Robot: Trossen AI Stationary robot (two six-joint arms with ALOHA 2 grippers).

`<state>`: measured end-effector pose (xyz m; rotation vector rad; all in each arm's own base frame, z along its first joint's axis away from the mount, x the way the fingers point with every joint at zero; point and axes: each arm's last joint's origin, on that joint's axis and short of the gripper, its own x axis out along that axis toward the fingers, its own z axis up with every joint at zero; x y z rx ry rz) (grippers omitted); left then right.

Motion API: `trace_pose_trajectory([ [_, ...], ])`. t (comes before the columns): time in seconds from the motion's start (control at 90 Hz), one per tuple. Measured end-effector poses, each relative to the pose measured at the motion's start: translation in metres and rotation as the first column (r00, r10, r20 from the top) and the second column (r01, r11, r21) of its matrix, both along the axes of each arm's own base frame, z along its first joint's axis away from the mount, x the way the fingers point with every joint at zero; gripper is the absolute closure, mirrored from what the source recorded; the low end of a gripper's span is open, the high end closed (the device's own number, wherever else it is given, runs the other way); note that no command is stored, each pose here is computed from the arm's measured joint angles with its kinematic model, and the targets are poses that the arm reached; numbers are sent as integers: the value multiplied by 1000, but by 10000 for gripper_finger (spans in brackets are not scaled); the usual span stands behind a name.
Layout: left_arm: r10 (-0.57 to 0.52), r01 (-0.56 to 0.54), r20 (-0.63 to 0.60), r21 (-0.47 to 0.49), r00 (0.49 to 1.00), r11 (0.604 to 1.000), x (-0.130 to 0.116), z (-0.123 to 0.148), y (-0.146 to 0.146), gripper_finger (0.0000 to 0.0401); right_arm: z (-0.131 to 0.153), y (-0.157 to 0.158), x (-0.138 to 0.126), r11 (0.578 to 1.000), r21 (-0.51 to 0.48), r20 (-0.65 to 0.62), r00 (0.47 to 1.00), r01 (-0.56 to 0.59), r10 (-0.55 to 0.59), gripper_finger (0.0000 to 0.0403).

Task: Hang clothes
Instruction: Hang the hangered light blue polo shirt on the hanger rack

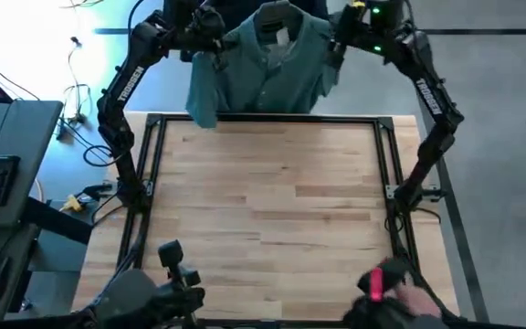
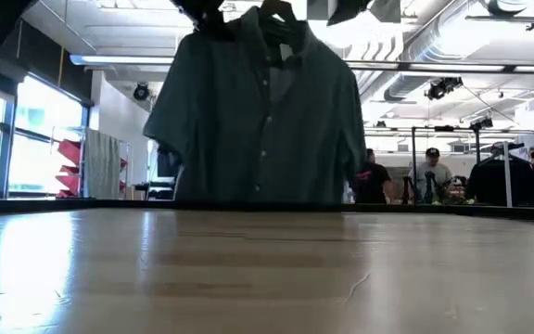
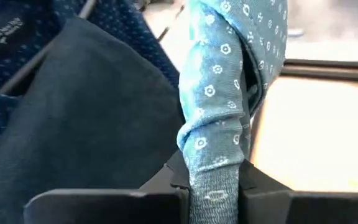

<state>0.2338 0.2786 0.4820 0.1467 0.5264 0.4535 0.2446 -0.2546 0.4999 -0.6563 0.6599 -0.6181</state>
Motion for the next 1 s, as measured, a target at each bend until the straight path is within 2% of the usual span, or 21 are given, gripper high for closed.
trace_pose_trajectory([
  [0.133, -57, 57, 27, -26, 998, 998, -5, 3, -4, 391, -19, -18, 14, 997, -31, -99, 992, 71, -74, 209],
  [0.222, -75, 76, 25, -61, 997, 995, -9, 3, -6, 392, -29, -27, 21, 992, -18, -111, 986, 125, -126, 222],
  [0.322, -61, 62, 11, -61, 998, 996, -12, 2, -5, 391, -32, -28, 24, 995, 12, -94, 991, 101, -100, 276],
  [0.389, -27, 27, -7, -44, 1000, 999, -15, 3, -4, 383, -32, -27, 25, 996, 25, -76, 993, 91, -89, 336],
  [0.422, -3, 3, -11, -12, 1000, 1000, -15, 5, -3, 372, -32, -27, 26, 996, 30, -82, 993, 85, -82, 355],
  [0.522, 52, -44, -73, 111, 996, 993, -16, 7, 0, 333, -33, -26, 28, 994, 50, -61, 994, 98, -95, 353],
  [0.711, 158, -111, -127, 314, 979, 943, -15, 15, 5, 279, -40, -23, 27, 988, 139, -75, 995, 68, -58, 379],
  [0.9, 200, -116, -162, 421, 966, 900, -7, 18, 3, 263, -42, -21, 28, 977, 210, -29, 999, 38, -33, 383],
  [1.0, 276, -169, -179, 456, 944, 874, 0, 17, 3, 268, -39, -19, 28, 968, 250, 22, 1000, 4, -10, 388],
])
